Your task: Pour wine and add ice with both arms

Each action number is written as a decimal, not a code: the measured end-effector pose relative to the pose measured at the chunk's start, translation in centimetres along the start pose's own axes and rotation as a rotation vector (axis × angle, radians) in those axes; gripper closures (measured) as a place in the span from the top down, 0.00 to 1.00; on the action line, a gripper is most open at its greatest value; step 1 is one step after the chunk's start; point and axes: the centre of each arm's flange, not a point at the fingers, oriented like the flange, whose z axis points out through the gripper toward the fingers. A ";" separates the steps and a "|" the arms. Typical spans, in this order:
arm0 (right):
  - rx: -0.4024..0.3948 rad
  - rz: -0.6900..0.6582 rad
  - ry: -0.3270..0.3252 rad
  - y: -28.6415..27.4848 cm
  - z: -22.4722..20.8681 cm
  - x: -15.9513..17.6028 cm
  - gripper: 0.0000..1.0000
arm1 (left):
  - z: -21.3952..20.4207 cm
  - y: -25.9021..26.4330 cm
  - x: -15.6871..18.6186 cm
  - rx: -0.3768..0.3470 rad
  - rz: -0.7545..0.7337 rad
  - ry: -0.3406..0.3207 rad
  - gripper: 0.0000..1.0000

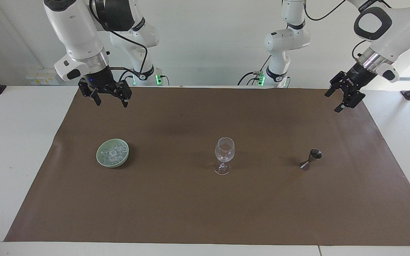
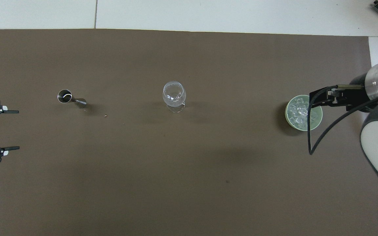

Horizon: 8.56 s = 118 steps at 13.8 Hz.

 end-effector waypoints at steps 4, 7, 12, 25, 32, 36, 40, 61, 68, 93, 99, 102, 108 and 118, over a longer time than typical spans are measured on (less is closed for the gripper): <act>0.000 0.000 0.000 0.0 0.0 0.0 1.00 | 0.0 0.3 -0.4 -0.030 -0.109 -0.019 1.00; 0.000 0.000 0.000 0.0 0.0 0.0 1.00 | -0.3 0.4 0.5 -0.070 -0.213 -0.088 1.00; 0.000 0.000 0.000 0.0 0.0 0.0 1.00 | 1.1 0.5 0.5 -0.100 -0.371 -0.161 1.00; 0.000 0.000 0.000 0.0 0.0 0.0 1.00 | 8.4 -0.5 5.3 -0.152 -0.710 -0.377 1.00; 0.000 0.000 0.000 0.0 0.0 0.0 1.00 | 13.8 -1.4 8.1 -0.147 -0.659 -0.446 1.00; 0.000 0.000 0.000 0.0 0.0 0.0 1.00 | 16.1 -1.9 11.4 -0.193 -0.677 -0.505 1.00; 0.000 0.000 0.000 0.0 0.0 0.0 1.00 | 19.8 -2.5 13.7 -0.268 -0.656 -0.578 1.00; 0.000 0.000 0.000 0.0 0.0 0.0 1.00 | 28.4 -3.3 10.8 -0.515 -0.780 -0.714 1.00; 0.000 0.000 0.000 0.0 0.0 0.0 1.00 | 28.8 -2.8 10.4 -0.542 -0.809 -0.718 1.00; 0.000 0.000 0.000 0.0 0.0 0.0 1.00 | 29.5 -2.1 10.0 -0.553 -0.826 -0.704 0.22; 0.000 0.000 0.000 0.0 0.0 0.0 1.00 | 28.7 -0.9 10.0 -0.578 -0.816 -0.675 0.22; 0.000 0.000 0.000 0.0 0.0 0.0 1.00 | 27.8 0.6 8.3 -0.593 -0.793 -0.627 0.22; 0.000 0.000 0.000 0.0 0.0 0.0 1.00 | 25.1 2.3 2.8 -0.606 -0.796 -0.557 0.22; 0.000 0.000 0.000 0.0 0.0 0.0 1.00 | 22.1 3.1 -11.2 -0.565 -0.804 -0.587 0.22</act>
